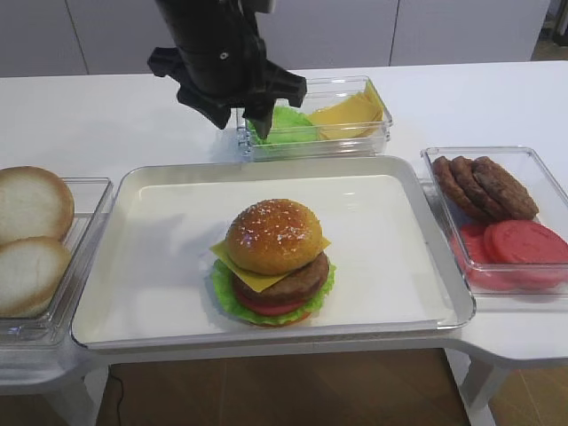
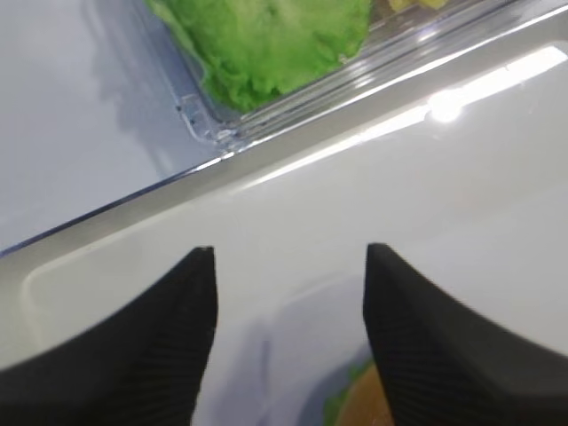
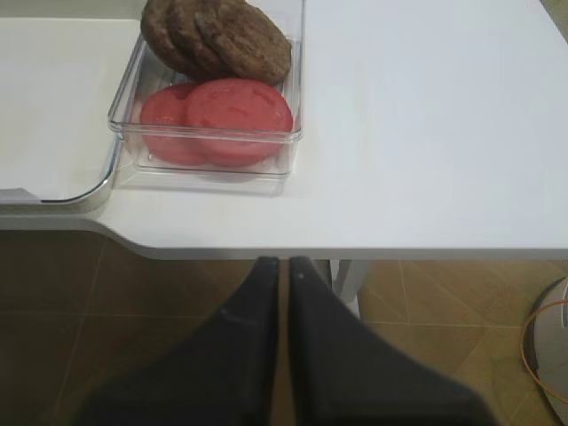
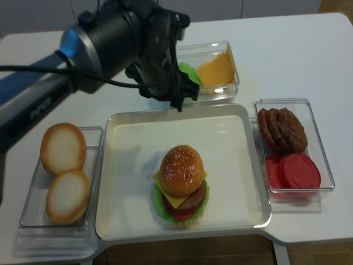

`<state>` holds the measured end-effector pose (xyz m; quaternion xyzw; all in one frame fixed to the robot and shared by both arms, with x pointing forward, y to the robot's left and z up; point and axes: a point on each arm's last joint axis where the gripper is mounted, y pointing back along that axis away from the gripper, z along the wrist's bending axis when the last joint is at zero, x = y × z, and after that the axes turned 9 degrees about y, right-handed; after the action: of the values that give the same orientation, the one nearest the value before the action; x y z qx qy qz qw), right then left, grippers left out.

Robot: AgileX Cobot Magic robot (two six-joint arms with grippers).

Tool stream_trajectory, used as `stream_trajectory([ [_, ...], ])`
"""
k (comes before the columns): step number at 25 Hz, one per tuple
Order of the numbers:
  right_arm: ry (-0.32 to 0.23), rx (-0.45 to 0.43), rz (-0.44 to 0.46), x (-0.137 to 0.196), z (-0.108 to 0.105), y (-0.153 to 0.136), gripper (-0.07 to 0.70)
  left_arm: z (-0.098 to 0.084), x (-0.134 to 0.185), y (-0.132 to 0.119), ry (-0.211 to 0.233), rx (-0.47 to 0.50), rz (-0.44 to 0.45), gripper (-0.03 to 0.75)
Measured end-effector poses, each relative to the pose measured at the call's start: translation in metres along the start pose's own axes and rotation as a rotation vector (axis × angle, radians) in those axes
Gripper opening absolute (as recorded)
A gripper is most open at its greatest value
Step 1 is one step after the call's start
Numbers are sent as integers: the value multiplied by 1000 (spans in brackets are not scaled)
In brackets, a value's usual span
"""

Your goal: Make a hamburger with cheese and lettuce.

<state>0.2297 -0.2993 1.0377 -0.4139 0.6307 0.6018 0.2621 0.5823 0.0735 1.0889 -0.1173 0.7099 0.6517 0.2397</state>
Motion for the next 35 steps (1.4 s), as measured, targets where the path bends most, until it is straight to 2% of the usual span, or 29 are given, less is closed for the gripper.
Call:
stream_trajectory([
  [6,2,0,0,0,0,0,27,27,4,27,-42,-56,74,389],
  [11,2,0,0,0,0,0,27,57,0,48,-27,-84,65,389],
  [14,2,0,0,0,0,0,27,78,-4,65,1,-97,28,389],
  [17,2,0,0,0,0,0,27,103,-5,88,57,-102,-16,389],
  [23,2,0,0,0,0,0,27,153,1,133,202,-87,-100,389],
  [26,2,0,0,0,0,0,27,168,9,158,252,-97,-154,389],
  [31,2,0,0,0,0,0,27,172,22,192,263,-109,-236,389],
  [35,2,0,0,0,0,0,27,172,32,203,256,-119,-255,389],
])
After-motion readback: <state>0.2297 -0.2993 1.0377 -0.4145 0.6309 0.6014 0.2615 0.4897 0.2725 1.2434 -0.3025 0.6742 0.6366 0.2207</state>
